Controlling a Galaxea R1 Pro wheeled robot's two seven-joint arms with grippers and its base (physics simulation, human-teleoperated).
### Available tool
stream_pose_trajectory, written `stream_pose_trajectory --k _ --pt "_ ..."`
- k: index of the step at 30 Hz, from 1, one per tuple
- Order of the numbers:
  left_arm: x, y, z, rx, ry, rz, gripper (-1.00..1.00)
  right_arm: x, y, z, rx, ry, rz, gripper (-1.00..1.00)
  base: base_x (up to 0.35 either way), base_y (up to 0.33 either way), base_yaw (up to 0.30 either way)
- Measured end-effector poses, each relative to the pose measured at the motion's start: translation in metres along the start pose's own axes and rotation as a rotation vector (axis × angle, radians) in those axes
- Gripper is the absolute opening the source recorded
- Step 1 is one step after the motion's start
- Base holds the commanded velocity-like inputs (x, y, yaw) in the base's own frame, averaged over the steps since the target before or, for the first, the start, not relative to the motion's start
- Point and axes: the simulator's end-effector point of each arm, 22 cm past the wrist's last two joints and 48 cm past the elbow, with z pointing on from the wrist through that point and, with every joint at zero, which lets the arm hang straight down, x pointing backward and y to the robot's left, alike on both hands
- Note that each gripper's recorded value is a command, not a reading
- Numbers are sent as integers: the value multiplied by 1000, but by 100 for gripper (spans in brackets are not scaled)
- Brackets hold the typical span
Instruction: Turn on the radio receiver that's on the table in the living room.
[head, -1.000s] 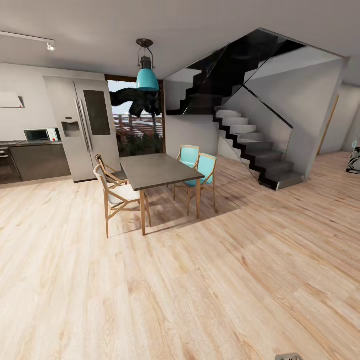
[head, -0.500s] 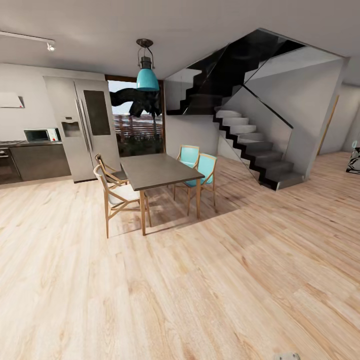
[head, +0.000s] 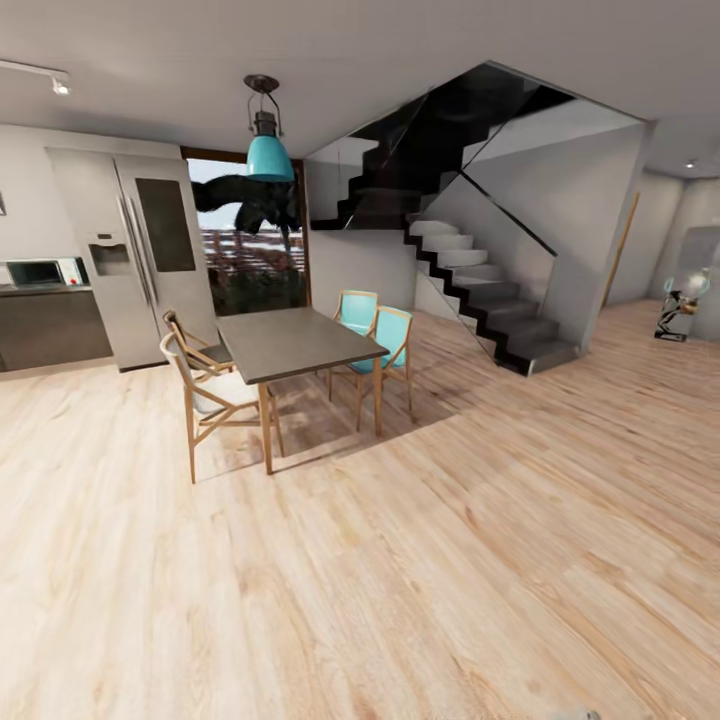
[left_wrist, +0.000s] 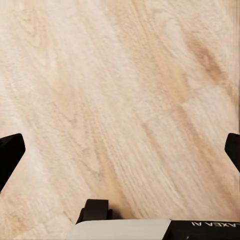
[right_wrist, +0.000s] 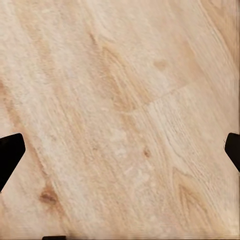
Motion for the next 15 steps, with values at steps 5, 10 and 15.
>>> stream_pose_trajectory --k 5,10,15 --pt "0 0 0 0 0 4 100 15 -3 0 2 31 1 100 0 0 -277" --pt "0 1 0 -1 -1 9 100 47 -5 -1 -2 60 -1 100 0 0 -278" --pt "0 2 0 -2 -2 9 100 50 -3 -1 -6 54 -1 100 0 0 -278"
